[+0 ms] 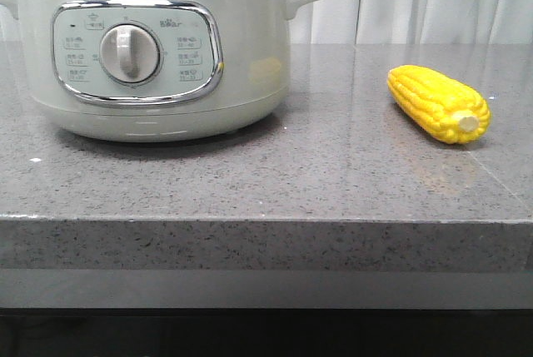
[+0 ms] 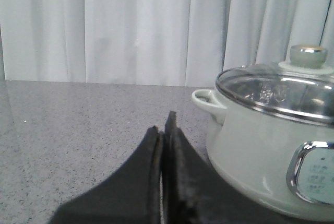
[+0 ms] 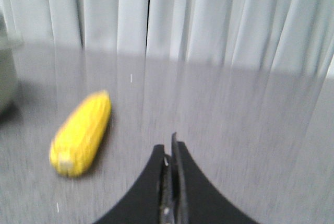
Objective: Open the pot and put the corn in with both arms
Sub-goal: 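Grasp the glass lid knob with the left gripper and lift it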
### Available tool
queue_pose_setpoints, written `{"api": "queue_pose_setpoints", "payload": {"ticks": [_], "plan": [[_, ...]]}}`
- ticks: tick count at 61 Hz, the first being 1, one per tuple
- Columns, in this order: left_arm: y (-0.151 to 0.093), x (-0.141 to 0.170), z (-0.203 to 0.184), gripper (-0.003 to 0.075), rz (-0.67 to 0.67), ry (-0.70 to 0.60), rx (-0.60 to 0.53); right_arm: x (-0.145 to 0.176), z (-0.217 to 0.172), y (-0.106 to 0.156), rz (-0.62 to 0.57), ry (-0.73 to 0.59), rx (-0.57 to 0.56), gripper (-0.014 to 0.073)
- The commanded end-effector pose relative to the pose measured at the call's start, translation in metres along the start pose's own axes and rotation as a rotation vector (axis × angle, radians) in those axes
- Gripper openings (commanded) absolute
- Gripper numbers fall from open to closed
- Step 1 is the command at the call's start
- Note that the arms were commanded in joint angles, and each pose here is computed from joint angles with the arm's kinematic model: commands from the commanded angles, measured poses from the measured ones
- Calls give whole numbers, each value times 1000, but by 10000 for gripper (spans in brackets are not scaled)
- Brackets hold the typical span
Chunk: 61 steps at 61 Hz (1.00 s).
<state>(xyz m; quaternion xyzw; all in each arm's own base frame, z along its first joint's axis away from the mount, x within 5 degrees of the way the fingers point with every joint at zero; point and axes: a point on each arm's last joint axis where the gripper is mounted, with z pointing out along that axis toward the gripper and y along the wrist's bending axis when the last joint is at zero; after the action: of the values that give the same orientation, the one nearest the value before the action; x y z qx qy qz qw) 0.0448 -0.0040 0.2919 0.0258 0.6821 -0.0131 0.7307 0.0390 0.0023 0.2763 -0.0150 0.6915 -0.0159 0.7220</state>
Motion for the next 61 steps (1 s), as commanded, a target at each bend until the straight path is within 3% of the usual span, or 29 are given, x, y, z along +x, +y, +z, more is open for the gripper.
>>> {"api": "queue_pose_setpoints", "payload": {"ticks": [1, 11, 24, 30, 37, 39, 43, 48, 54, 61], "plan": [[1, -38, 12, -18, -11, -3, 2, -43, 2, -3, -8, -88, 15, -58], [2, -68, 47, -18, -13, 71, 5, -76, 30, -5, -5, 3, 6, -58], [3, -70, 71, 7, -15, 130, 4, -87, 49, -6, -5, 48, 3, -55], [4, -69, 73, 180, -16, 137, 3, -86, 49, -6, -4, 60, 1, 26], [4, -69, 73, 545, -16, 137, 3, -86, 49, -6, -4, 62, 0, 326], [4, -69, 73, 624, -16, 136, 3, -86, 49, -6, -4, 63, 0, 426], [4, -69, 73, 708, -16, 136, 3, -85, 49, -6, -4, 62, 0, 578], [4, -70, 74, 687, -20, 122, 2, -85, 49, -6, -4, 64, 0, 665], [3, -73, 76, 653, -44, 123, 7, -85, 49, -6, -4, 64, 0, 654], [-1, -84, 89, 641, -40, 218, 48, -85, 49, -6, -4, 65, 0, 654]]}}
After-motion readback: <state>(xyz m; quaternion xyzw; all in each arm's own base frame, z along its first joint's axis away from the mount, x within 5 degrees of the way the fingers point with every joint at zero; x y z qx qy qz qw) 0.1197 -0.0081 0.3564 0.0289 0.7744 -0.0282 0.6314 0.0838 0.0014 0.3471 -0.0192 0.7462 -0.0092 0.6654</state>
